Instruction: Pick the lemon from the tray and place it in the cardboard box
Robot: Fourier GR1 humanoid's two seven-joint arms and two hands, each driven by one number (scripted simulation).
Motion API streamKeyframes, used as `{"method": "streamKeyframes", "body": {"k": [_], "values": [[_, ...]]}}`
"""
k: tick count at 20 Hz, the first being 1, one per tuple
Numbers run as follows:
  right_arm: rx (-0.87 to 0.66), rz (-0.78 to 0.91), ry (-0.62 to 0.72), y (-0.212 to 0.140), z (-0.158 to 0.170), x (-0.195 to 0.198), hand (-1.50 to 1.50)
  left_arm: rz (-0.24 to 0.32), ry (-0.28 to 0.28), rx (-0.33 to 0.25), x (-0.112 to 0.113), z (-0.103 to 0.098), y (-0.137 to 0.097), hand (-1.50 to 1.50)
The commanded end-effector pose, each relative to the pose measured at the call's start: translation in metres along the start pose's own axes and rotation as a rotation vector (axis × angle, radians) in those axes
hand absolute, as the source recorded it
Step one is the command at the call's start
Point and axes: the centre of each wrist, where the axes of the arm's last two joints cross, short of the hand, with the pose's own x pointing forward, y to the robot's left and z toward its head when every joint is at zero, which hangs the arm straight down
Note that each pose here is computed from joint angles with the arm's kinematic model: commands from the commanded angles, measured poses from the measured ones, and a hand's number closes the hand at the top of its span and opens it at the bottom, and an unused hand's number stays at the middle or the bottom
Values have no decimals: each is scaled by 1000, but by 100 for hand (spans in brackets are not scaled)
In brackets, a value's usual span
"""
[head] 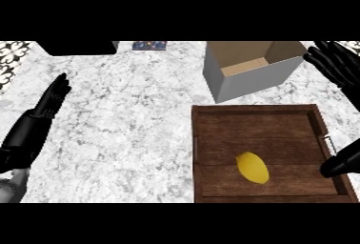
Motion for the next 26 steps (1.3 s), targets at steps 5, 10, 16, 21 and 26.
{"method": "streamKeyframes", "body": {"k": [5,10,16,21,26], "values": [[211,267,-135,-49,33,-7,-150,18,-26,-151,-1,0,-27,0],[379,441,-184,-37,31,2,-150,11,-12,-139,2,-24,-40,0],[633,725,-41,-14,13,25,-150,17,-3,-154,4,-20,-27,0],[755,827,-29,37,7,44,-150,17,14,-147,0,-33,-25,0],[777,950,62,69,21,61,-150,9,-3,-142,-2,-12,-31,0]]}}
